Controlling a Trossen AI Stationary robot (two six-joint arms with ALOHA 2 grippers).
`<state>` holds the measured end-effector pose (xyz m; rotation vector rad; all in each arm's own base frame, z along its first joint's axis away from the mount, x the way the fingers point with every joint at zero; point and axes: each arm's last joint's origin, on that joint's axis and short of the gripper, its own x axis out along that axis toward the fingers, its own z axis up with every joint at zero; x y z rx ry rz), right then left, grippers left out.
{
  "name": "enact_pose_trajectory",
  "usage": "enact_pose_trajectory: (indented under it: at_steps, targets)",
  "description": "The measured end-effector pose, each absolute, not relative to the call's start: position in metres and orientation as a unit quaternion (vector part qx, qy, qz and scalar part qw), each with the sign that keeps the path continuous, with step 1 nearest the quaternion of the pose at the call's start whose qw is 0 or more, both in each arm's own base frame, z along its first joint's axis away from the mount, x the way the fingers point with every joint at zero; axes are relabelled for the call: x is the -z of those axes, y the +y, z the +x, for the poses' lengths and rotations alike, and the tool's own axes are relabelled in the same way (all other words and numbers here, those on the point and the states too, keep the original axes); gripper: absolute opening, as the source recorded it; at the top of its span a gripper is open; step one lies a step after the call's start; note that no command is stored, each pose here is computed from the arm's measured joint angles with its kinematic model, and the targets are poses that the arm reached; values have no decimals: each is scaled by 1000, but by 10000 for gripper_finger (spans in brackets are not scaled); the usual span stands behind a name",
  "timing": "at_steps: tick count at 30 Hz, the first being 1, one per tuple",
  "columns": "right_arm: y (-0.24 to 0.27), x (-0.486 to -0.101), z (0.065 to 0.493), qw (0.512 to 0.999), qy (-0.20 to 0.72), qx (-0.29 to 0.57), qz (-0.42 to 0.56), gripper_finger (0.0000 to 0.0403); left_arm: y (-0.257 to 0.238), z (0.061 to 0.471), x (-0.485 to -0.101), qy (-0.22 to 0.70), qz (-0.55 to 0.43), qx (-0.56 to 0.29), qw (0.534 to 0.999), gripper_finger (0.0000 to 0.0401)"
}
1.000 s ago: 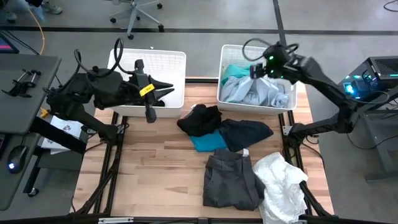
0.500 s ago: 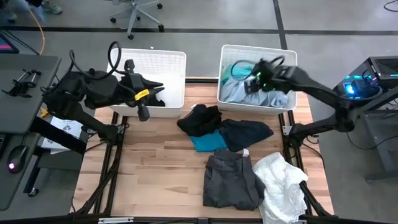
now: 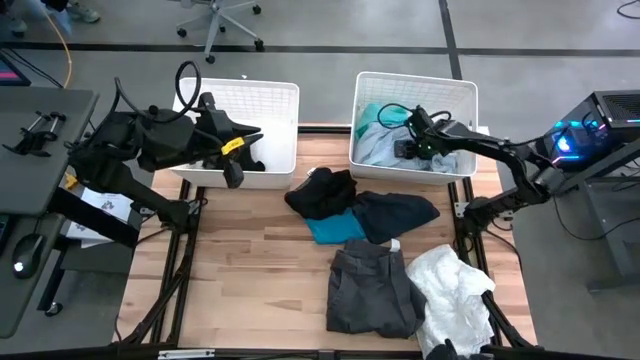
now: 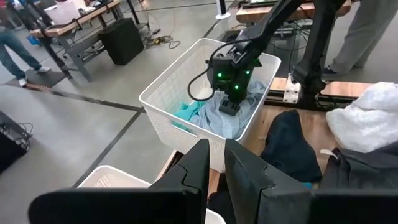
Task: Sort clothes
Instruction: Put the blue patterned short into the right laundry bin, then put the black short into the left laundry bin
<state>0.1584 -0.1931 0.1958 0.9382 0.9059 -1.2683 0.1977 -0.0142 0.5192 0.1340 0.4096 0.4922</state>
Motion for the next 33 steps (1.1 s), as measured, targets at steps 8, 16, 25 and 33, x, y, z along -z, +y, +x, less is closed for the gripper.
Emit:
enact_pose_trajectory:
  at_steps: [8, 16, 25, 33]
  targets:
    - [-195, -294, 161, 653, 398, 533, 362, 215, -13, 195, -525, 179, 65, -247, 950, 41]
    - [-125, -397, 181, 811, 300, 389, 319, 215, 2, 198, -527, 192, 137, -271, 933, 41]
    - [28, -383, 202, 855, 387, 136, 316, 215, 20, 195, -519, 229, 113, -310, 916, 41]
    - [111, -311, 191, 665, 613, 71, 421, 215, 19, 208, -492, 273, 94, -292, 912, 41]
